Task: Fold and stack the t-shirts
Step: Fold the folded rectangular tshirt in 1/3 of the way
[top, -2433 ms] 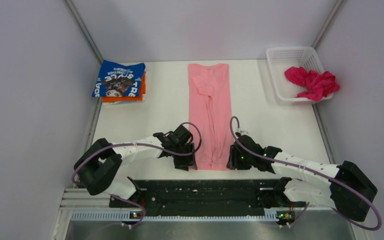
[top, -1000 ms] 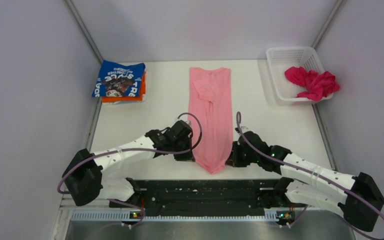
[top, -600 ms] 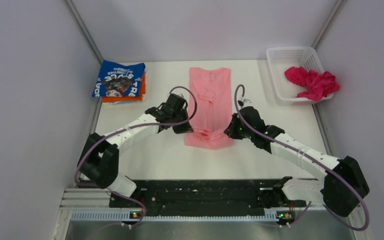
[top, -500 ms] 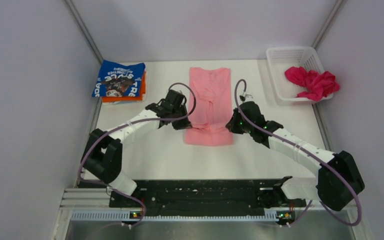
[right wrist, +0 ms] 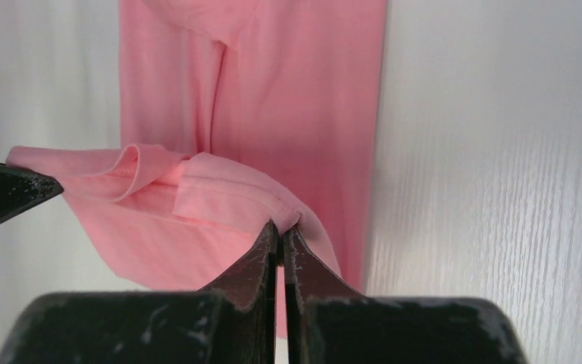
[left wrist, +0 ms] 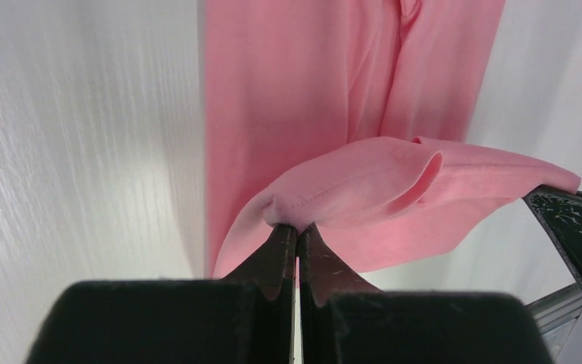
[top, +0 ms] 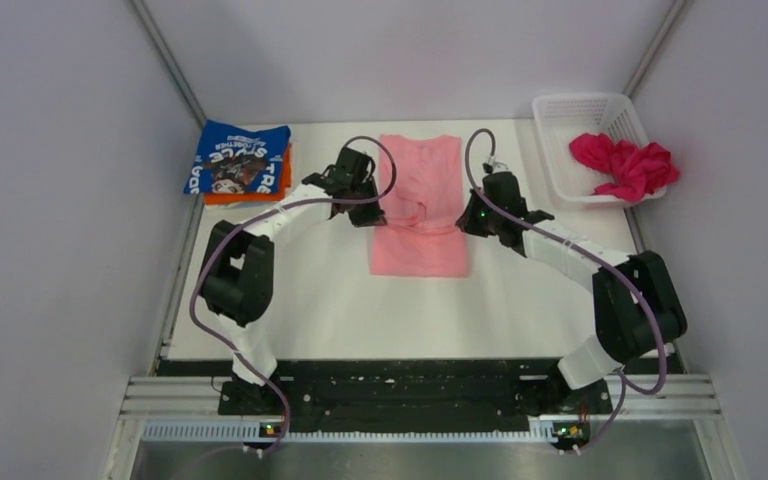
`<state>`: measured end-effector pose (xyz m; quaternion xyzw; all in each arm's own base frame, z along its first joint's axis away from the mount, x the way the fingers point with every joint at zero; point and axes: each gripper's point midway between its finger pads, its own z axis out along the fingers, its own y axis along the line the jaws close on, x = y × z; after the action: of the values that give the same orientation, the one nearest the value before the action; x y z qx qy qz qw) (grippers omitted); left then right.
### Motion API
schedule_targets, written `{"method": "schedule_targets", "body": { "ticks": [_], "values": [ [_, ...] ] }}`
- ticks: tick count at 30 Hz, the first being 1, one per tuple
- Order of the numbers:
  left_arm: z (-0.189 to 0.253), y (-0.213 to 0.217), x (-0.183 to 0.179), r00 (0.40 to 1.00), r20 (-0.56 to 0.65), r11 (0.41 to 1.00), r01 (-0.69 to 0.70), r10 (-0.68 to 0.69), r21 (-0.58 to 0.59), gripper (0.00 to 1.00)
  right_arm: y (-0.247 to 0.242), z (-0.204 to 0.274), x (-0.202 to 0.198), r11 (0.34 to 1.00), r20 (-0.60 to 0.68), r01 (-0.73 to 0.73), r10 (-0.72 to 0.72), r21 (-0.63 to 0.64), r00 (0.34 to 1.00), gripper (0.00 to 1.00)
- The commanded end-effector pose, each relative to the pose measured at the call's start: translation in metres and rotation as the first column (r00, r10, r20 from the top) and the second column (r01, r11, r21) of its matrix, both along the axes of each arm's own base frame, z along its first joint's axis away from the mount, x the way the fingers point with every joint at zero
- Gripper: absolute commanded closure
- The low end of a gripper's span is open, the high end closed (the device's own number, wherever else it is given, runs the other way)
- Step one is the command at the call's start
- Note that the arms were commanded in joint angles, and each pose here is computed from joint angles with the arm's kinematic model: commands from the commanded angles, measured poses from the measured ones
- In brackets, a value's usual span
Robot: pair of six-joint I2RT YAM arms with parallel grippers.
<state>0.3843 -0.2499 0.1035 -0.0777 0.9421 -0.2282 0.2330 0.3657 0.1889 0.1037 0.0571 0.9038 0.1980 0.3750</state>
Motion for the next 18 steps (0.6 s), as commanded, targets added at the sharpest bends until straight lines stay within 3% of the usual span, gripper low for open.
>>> {"method": "schedule_targets", "body": {
  "ticks": [1, 9, 10, 12, 13, 14, 16, 18],
  "values": [
    [0.007, 0.002, 0.025, 0.999, 0.034, 1.0, 0.024, -0.024, 0.002, 1.0, 0.006, 0.023, 0.037, 0.998, 0.089, -0.032, 0.027, 0.053, 0.996, 1.0],
    [-0.01, 0.006, 0.052, 1.0, -0.001, 1.0, 0.017, -0.017, 0.016, 1.0, 0.002, 0.0, 0.066, 0.997, 0.045, -0.029, 0.026, 0.071, 0.999, 1.0],
    [-0.011, 0.006, 0.057, 1.0, 0.007, 1.0, 0.02, -0.02, 0.017, 0.95, 0.004, 0.0, 0.072, 0.996, 0.057, -0.042, 0.037, 0.079, 0.998, 0.99],
    [-0.009, 0.006, 0.068, 1.0, 0.016, 1.0, 0.025, -0.025, 0.002, 0.77, 0.005, 0.0, 0.086, 0.991, 0.082, -0.068, 0.059, 0.112, 0.995, 0.96],
    [-0.005, 0.005, 0.074, 0.999, 0.023, 0.999, 0.034, -0.033, -0.013, 0.57, 0.003, 0.001, 0.095, 0.989, 0.094, -0.074, 0.062, 0.13, 0.994, 0.92],
    [0.0, 0.005, 0.08, 0.999, 0.032, 0.999, 0.03, -0.029, -0.02, 0.38, -0.001, 0.004, 0.104, 0.987, 0.101, -0.068, 0.053, 0.146, 0.994, 0.83],
    [0.014, 0.004, 0.09, 0.997, 0.066, 0.999, 0.03, -0.027, -0.034, 0.14, -0.006, 0.013, 0.118, 0.985, 0.106, -0.068, 0.051, 0.157, 0.993, 0.52],
    [0.03, 0.005, 0.093, 0.994, 0.104, 0.999, 0.029, -0.025, -0.038, 0.08, -0.007, 0.022, 0.119, 0.986, 0.13, -0.09, 0.072, 0.137, 0.989, 0.29]
  ]
}}
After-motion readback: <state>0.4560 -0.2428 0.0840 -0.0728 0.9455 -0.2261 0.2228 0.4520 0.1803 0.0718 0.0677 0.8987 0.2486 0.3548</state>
